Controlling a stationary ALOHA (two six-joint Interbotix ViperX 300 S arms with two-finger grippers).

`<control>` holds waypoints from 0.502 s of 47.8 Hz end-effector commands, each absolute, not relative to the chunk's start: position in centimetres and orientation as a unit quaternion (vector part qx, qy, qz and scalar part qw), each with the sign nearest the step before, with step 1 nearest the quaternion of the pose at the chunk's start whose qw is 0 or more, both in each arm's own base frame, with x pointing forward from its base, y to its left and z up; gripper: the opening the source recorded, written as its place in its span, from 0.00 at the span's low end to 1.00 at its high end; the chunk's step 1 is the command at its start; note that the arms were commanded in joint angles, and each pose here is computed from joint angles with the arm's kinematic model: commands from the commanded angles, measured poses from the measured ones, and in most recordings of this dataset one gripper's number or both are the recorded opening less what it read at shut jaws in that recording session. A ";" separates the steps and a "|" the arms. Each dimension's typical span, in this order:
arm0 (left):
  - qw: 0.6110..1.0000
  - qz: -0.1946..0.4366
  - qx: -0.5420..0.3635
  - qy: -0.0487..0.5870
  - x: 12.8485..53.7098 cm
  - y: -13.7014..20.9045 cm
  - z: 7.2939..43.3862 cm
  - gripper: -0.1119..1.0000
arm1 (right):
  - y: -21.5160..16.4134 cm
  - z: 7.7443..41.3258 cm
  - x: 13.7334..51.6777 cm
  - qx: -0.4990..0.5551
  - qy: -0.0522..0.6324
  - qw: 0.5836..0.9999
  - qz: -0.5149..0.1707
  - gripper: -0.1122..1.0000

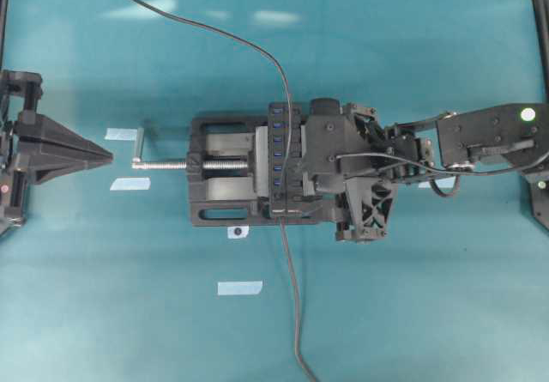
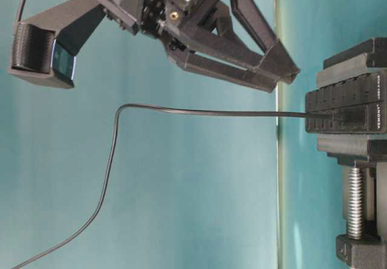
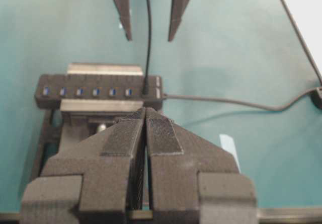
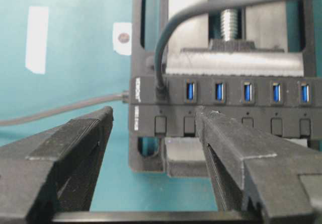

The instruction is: Insert the USB into the front port of the fixed hub.

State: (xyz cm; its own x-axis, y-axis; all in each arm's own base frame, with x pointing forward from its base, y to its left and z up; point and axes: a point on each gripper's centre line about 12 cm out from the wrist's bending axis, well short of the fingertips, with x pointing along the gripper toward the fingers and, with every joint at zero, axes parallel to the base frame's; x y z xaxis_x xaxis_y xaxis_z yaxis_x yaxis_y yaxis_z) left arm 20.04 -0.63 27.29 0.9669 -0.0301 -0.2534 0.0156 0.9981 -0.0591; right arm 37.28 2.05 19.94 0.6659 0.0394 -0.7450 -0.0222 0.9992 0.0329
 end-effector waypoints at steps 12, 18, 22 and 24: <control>0.992 -0.012 -0.028 0.123 20.2 -0.7 27.7 0.10 | 2.2 21.3 37.2 0.015 0.388 0.921 0.018 0.77; 0.992 -0.012 -0.028 0.123 20.2 -0.7 27.7 0.10 | 2.2 21.2 37.2 0.016 0.389 0.921 0.017 0.77; 0.992 -0.012 -0.028 0.123 20.2 -0.6 27.7 0.10 | 2.2 21.3 37.2 0.015 0.388 0.921 0.018 0.77; 0.992 -0.012 -0.028 0.123 20.2 -0.6 27.7 0.10 | 2.2 21.3 37.2 0.016 0.388 0.921 0.017 0.77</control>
